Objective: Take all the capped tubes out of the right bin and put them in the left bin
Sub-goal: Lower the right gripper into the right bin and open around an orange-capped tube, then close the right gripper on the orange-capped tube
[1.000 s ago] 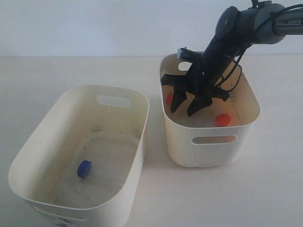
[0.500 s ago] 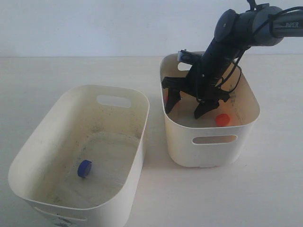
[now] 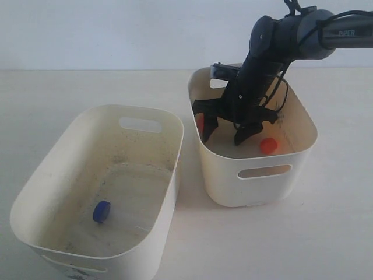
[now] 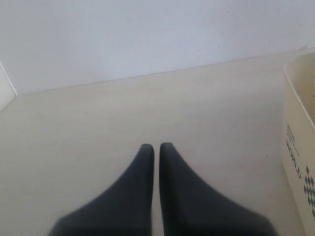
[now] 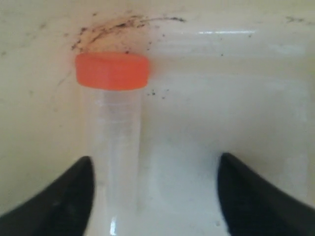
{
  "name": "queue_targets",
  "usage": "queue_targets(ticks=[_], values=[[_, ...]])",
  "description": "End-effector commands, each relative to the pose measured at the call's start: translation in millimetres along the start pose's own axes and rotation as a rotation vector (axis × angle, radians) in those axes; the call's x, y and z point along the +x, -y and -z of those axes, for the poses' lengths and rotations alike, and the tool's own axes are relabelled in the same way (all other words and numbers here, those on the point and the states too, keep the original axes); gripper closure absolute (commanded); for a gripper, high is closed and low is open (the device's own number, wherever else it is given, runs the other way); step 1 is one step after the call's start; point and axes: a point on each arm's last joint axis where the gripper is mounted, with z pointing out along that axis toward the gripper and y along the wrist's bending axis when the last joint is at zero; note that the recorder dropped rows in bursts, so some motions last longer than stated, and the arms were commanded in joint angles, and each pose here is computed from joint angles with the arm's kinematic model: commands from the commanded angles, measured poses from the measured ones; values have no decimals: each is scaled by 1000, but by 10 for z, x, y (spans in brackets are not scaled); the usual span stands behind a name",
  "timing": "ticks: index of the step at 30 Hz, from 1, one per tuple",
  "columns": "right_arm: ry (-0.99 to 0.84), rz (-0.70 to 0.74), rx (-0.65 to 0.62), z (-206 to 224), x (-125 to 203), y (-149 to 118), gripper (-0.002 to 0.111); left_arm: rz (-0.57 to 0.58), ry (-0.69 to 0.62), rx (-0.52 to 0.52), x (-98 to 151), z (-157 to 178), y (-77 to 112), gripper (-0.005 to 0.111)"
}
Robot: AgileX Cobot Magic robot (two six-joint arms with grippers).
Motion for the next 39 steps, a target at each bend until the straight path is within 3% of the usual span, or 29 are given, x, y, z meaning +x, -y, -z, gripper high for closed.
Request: queue_targets(ticks=[1,4,7,16,24,33,36,39], values=[[-38,-16,63,-130,26,90,72,13,15,-2,-22,6,-3,102],[-58,-20,68,-204,39,113,97,13,15,-2,-22,6,-3,102],[-60,-20,68,-213,40,116,109,13,15,-2,-22,6,-3,102],[-30,-8,66,-128,19,92,108,13,15,-2,-22,6,-3,102],[79,45,76,365,-13,-18,108,13,15,-2,-22,6,-3,102],[44,90,65,399,25,-37,108,13,15,-2,-22,6,-3,102],[36,87,61,399,32,-40,99,13,15,-2,-22,6,-3,102],[32,76,39,397,36,-59,69,13,15,-2,-22,6,-3,102]])
